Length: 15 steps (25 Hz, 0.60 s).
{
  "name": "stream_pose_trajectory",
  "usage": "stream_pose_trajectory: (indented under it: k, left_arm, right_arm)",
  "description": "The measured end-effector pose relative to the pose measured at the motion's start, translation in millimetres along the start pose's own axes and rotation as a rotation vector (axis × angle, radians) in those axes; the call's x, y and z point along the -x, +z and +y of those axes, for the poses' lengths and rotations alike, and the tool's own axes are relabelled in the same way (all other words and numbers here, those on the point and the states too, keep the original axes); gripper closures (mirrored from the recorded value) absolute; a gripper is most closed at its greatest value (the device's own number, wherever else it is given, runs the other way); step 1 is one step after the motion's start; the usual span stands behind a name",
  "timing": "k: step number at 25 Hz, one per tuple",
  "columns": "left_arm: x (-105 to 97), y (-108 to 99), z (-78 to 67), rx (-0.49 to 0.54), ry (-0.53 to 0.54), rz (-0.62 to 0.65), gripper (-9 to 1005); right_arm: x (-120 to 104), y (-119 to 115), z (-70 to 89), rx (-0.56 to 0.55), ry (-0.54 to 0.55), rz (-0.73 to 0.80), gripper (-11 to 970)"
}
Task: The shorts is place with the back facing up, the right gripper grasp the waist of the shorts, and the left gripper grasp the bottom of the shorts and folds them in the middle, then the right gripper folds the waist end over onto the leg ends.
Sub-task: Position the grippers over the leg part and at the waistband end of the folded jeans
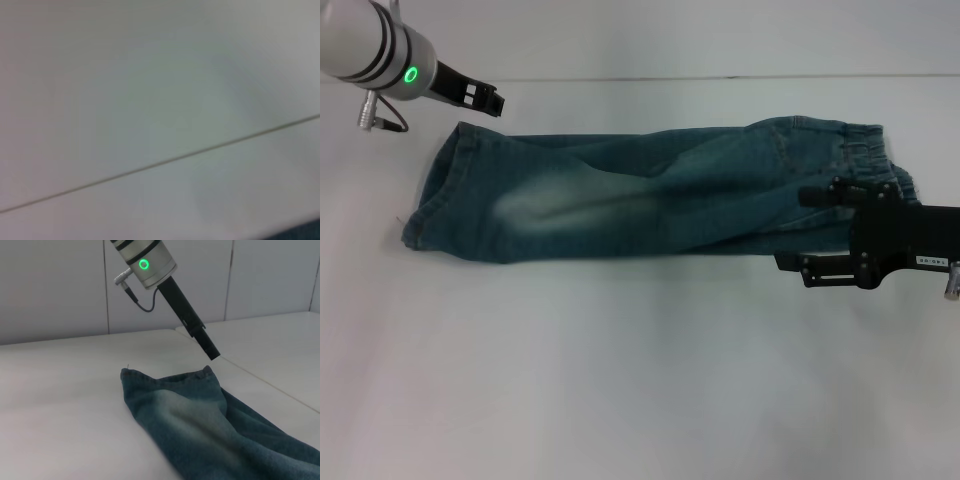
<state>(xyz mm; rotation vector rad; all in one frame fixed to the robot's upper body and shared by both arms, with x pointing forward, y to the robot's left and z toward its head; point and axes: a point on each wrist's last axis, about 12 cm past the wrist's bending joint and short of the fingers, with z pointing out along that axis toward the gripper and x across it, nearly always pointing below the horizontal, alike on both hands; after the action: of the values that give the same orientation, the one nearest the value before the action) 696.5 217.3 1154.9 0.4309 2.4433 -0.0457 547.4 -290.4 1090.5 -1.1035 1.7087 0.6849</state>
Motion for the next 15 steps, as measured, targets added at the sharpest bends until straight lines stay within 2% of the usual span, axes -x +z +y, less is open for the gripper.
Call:
stream_pose_trajectory:
  k: [5, 9, 15]
  left_arm:
    - [-8, -5, -4.1, -0.077, 0.025, 0.029, 497]
    - [-24, -18, -15.8, -0.295, 0.069, -0.021, 342]
    - [-62, -32, -21.8, -0.585, 0.101, -0.118, 104]
  right_arm:
    - [-3, -4, -0.6, -0.024, 0.024, -0.012, 41]
    - [-10, -20, 1.1, -0.076, 0.076, -0.059, 41]
    - [-28, -53, 9.5, -0.179, 0.165, -0.133, 40]
